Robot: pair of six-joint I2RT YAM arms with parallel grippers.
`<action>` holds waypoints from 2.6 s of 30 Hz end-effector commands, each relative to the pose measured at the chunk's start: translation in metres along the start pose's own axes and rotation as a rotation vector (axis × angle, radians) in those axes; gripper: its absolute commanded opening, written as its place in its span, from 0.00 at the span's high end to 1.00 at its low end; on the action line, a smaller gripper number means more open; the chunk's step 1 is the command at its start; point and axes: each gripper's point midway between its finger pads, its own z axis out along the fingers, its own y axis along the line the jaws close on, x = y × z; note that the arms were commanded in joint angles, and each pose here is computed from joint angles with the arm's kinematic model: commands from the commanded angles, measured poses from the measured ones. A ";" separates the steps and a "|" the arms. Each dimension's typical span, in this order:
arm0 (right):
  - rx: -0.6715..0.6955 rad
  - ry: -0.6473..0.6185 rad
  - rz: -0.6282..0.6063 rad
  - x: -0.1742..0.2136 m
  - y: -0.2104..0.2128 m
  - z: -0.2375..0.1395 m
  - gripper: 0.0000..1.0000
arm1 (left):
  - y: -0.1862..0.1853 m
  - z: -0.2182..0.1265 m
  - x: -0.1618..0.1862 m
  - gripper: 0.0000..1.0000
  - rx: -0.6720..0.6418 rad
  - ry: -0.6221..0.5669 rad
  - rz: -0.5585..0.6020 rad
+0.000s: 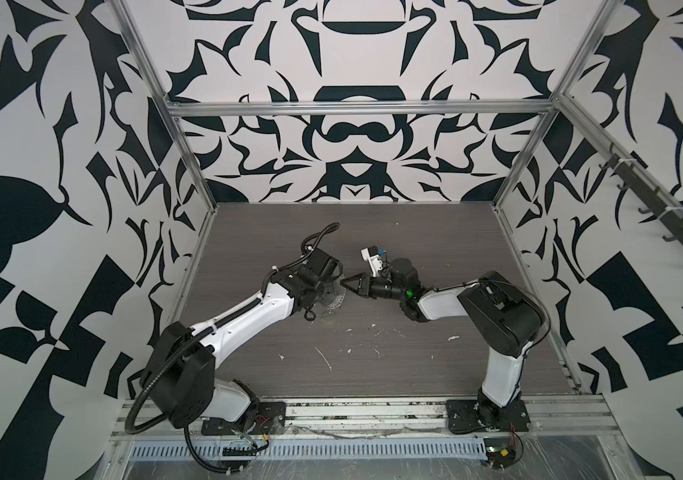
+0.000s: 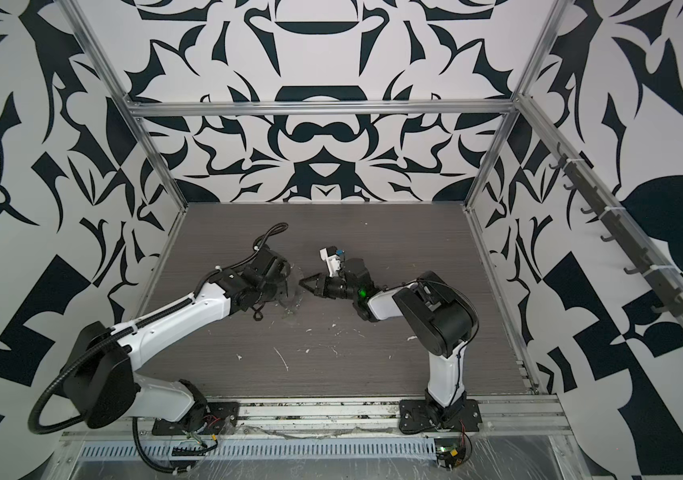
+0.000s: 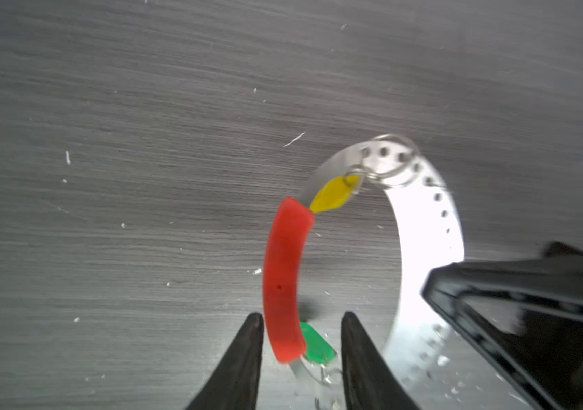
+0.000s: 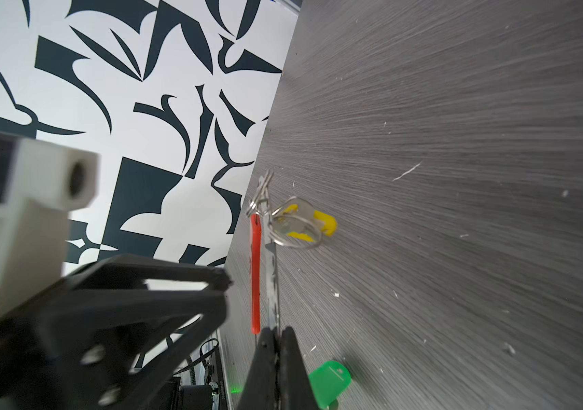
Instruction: Remove the keys from the keyring
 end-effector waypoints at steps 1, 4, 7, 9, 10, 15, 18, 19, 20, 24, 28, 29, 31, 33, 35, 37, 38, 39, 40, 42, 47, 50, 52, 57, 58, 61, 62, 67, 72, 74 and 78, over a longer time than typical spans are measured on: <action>-0.073 -0.031 -0.076 -0.017 0.040 -0.013 1.00 | -0.010 -0.030 -0.017 0.50 0.087 -0.067 -0.007; -0.059 -0.006 -0.069 -0.022 0.045 -0.024 1.00 | -0.020 -0.047 -0.024 0.39 0.244 -0.093 -0.016; -0.082 0.043 -0.060 -0.026 0.053 -0.039 1.00 | -0.028 -0.056 -0.027 0.36 0.447 -0.087 -0.072; -0.098 0.061 -0.061 -0.028 0.059 -0.050 1.00 | -0.030 -0.063 -0.031 0.34 0.548 -0.100 -0.109; -0.102 0.070 -0.061 -0.030 0.061 -0.055 1.00 | -0.033 -0.069 -0.031 0.33 0.608 -0.105 -0.112; -0.137 0.108 -0.093 -0.032 0.079 -0.073 1.00 | -0.049 -0.078 -0.028 0.32 0.732 -0.078 -0.078; -0.130 0.138 -0.127 -0.029 0.087 -0.077 1.00 | -0.056 -0.075 -0.027 0.36 0.773 -0.057 -0.084; -0.133 0.142 -0.137 -0.029 0.089 -0.079 1.00 | -0.058 -0.074 -0.027 0.39 0.784 -0.051 -0.088; -0.136 0.148 -0.143 -0.029 0.092 -0.080 1.00 | -0.059 -0.073 -0.026 0.41 0.787 -0.046 -0.090; -0.167 0.164 -0.168 -0.029 0.105 -0.083 1.00 | -0.057 -0.066 -0.023 0.45 0.763 -0.031 -0.094; -0.189 0.176 -0.182 -0.031 0.113 -0.084 1.00 | -0.060 -0.067 -0.021 0.52 0.789 -0.023 -0.087; -0.189 0.176 -0.182 -0.031 0.113 -0.084 1.00 | -0.060 -0.068 -0.020 0.55 0.796 -0.020 -0.086; -0.188 0.174 -0.183 -0.033 0.115 -0.084 1.00 | -0.062 -0.069 -0.020 0.58 0.813 -0.020 -0.089; -0.186 0.171 -0.181 -0.035 0.114 -0.083 1.00 | -0.063 -0.068 -0.019 0.63 0.826 -0.015 -0.102; -0.189 0.172 -0.178 -0.038 0.115 -0.082 1.00 | -0.065 -0.068 -0.019 0.67 0.838 -0.007 -0.120; -0.191 0.171 -0.176 -0.040 0.117 -0.081 1.00 | -0.066 -0.067 -0.020 0.72 0.845 -0.005 -0.136; -0.192 0.171 -0.173 -0.041 0.118 -0.080 1.00 | -0.067 -0.066 -0.020 0.74 0.854 -0.005 -0.150; -0.191 0.170 -0.169 -0.042 0.118 -0.080 1.00 | -0.068 -0.067 -0.021 0.76 0.863 -0.009 -0.160; -0.192 0.169 -0.170 -0.043 0.119 -0.079 1.00 | -0.068 -0.066 -0.022 0.79 0.865 -0.006 -0.176; -0.189 0.162 -0.168 -0.045 0.120 -0.079 1.00 | -0.067 -0.064 -0.024 0.85 0.864 -0.014 -0.204; -0.153 0.104 -0.171 -0.059 0.120 -0.085 0.85 | -0.057 -0.060 -0.032 1.00 0.813 -0.055 -0.282; -0.115 0.055 -0.175 -0.068 0.117 -0.092 0.77 | -0.056 -0.063 -0.037 1.00 0.816 -0.081 -0.310; -0.084 0.025 -0.182 -0.074 0.113 -0.098 0.70 | -0.057 -0.067 -0.041 1.00 0.831 -0.097 -0.324; 0.046 -0.091 -0.237 -0.085 0.101 -0.119 0.61 | -0.053 -0.081 -0.054 1.00 0.838 -0.165 -0.354; 0.078 -0.128 -0.257 -0.087 0.098 -0.124 0.60 | -0.053 -0.086 -0.058 1.00 0.845 -0.187 -0.354; 0.113 -0.262 -0.321 -0.093 0.103 -0.140 0.56 | -0.051 -0.103 -0.070 1.00 0.865 -0.255 -0.362; 0.112 -0.299 -0.348 -0.092 0.106 -0.145 0.56 | -0.051 -0.109 -0.075 1.00 0.871 -0.283 -0.364; 0.115 -0.284 -0.489 -0.067 0.129 -0.150 0.56 | -0.052 -0.130 -0.092 1.00 0.904 -0.350 -0.380; 0.108 -0.253 -0.558 -0.045 0.146 -0.141 0.58 | -0.054 -0.138 -0.101 1.00 0.937 -0.375 -0.411; 0.114 -0.234 -0.583 -0.037 0.148 -0.135 0.60 | -0.056 -0.139 -0.102 1.00 0.950 -0.374 -0.418; 0.103 -0.188 -0.623 -0.023 0.154 -0.123 0.63 | -0.057 -0.136 -0.102 1.00 0.953 -0.366 -0.425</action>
